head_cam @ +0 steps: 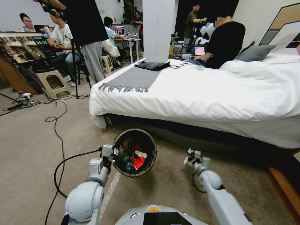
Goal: Pick up the trash bin, then pick up the garbage from the floor and place it into the trash bin.
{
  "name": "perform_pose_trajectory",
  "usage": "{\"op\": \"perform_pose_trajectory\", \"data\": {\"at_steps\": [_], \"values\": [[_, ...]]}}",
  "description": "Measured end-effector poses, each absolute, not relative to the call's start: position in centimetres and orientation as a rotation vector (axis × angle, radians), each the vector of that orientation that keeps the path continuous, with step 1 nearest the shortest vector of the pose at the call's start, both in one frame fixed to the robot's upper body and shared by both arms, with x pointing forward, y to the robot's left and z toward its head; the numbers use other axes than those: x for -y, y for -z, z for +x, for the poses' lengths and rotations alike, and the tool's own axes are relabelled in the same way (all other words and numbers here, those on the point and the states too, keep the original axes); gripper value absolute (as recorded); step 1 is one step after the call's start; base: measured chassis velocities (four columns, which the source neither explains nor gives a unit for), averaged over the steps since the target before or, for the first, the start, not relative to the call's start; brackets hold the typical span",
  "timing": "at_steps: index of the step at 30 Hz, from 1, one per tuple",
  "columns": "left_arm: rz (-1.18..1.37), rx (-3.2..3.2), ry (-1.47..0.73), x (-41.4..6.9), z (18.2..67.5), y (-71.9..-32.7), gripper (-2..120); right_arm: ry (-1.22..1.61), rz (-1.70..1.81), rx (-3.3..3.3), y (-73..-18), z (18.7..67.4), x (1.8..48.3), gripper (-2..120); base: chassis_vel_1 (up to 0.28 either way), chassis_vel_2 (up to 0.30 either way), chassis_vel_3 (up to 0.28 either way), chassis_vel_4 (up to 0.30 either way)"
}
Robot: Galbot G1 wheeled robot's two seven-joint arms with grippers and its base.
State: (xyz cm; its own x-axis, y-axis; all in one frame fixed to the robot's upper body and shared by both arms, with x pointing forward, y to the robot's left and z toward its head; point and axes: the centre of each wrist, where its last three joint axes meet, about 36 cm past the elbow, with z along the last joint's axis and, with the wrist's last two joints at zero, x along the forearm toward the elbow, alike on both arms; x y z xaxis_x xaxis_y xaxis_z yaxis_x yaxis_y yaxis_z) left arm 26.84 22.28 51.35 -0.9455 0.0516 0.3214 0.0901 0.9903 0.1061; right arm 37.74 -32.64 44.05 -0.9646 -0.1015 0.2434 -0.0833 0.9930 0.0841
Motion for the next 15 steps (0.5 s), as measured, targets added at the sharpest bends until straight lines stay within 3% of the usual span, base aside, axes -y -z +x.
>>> {"op": "perform_pose_trajectory", "data": {"at_steps": [7,15], "values": [[-0.105,2.809,0.17,-22.2,27.0,-51.2,1,0.122,0.416,3.037,-52.5,35.3,28.1,0,0.0,0.0,0.0,0.0],[-0.104,2.807,0.171,-22.3,27.1,-51.1,1,0.143,0.733,3.045,-56.1,33.2,23.4,0,0.0,0.0,0.0,0.0]]}}
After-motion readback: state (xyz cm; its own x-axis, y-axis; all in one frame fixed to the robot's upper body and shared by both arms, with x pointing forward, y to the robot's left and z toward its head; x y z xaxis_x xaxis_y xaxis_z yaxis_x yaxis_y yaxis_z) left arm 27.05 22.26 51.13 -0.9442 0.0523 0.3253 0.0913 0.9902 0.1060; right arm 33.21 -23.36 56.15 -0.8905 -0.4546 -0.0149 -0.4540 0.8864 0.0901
